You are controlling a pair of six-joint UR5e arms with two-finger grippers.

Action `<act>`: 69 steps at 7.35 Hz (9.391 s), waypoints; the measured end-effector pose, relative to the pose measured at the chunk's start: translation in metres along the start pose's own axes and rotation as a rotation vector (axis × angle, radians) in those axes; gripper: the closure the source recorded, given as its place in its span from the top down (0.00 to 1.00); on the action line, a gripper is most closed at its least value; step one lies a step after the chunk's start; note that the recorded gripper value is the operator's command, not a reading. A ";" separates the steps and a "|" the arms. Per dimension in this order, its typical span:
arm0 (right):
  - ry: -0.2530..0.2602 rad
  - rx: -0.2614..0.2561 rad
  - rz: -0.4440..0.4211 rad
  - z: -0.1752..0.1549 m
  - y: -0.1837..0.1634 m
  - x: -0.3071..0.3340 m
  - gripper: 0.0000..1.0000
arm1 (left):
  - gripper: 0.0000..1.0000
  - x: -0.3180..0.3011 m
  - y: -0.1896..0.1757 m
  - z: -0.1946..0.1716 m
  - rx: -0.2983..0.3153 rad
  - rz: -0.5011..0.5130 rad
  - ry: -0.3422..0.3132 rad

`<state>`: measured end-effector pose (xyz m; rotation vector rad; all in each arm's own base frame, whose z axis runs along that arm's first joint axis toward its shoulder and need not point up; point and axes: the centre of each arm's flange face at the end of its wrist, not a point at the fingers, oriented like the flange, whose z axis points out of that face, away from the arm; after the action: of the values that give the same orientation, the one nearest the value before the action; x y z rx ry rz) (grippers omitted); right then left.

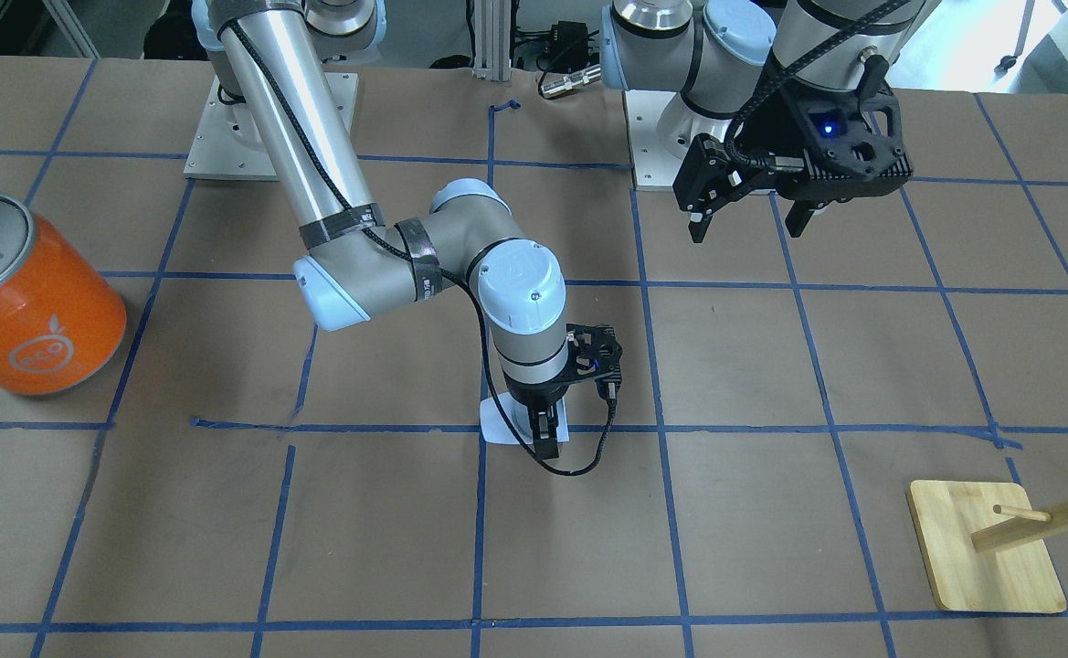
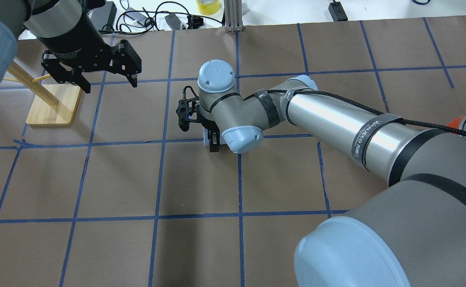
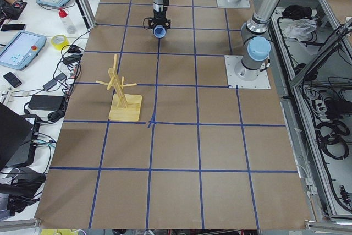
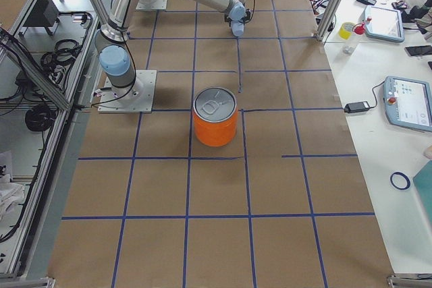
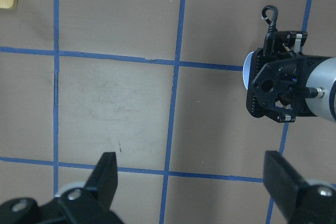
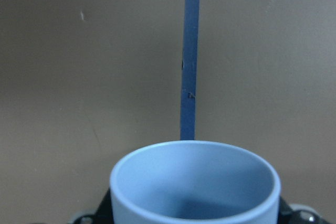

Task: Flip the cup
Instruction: 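Rotate the right wrist to tip the held cup onto its side, then release the cup lying on its side and raise the right gripper, then grasp the cup's closed bottom with the left gripper while the right arm withdraws, then lift the cup with the left gripper and carry it toward the wooden stand, then lower the cup upright onto the table and open the left gripper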

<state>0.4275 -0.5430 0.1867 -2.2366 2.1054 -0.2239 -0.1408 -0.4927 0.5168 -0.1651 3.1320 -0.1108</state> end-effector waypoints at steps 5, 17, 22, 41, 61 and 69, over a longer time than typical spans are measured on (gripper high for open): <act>-0.003 -0.001 0.005 0.002 0.000 0.000 0.92 | 1.00 0.000 0.000 0.000 0.000 0.000 0.000; -0.009 0.003 0.066 -0.077 0.032 0.011 0.93 | 1.00 -0.009 -0.018 0.017 -0.037 -0.022 0.095; -0.095 0.066 0.358 -0.215 0.168 0.021 1.00 | 1.00 -0.013 -0.061 0.148 -0.156 0.011 0.354; 0.051 -0.133 1.507 -0.374 0.258 -0.070 1.00 | 0.15 0.030 -0.062 0.353 -0.282 0.007 0.882; 0.119 -0.055 1.612 -0.410 0.256 -0.089 1.00 | 0.00 -0.050 -0.190 0.250 -0.066 0.156 -0.033; 0.171 -0.022 1.580 -0.409 0.242 -0.078 1.00 | 0.13 -0.058 -0.183 0.266 -0.100 0.197 -0.086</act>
<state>0.1238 -0.4588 0.5505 -0.0577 3.1040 -0.2430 -0.0625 -0.6864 0.2642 0.1355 3.0471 0.0526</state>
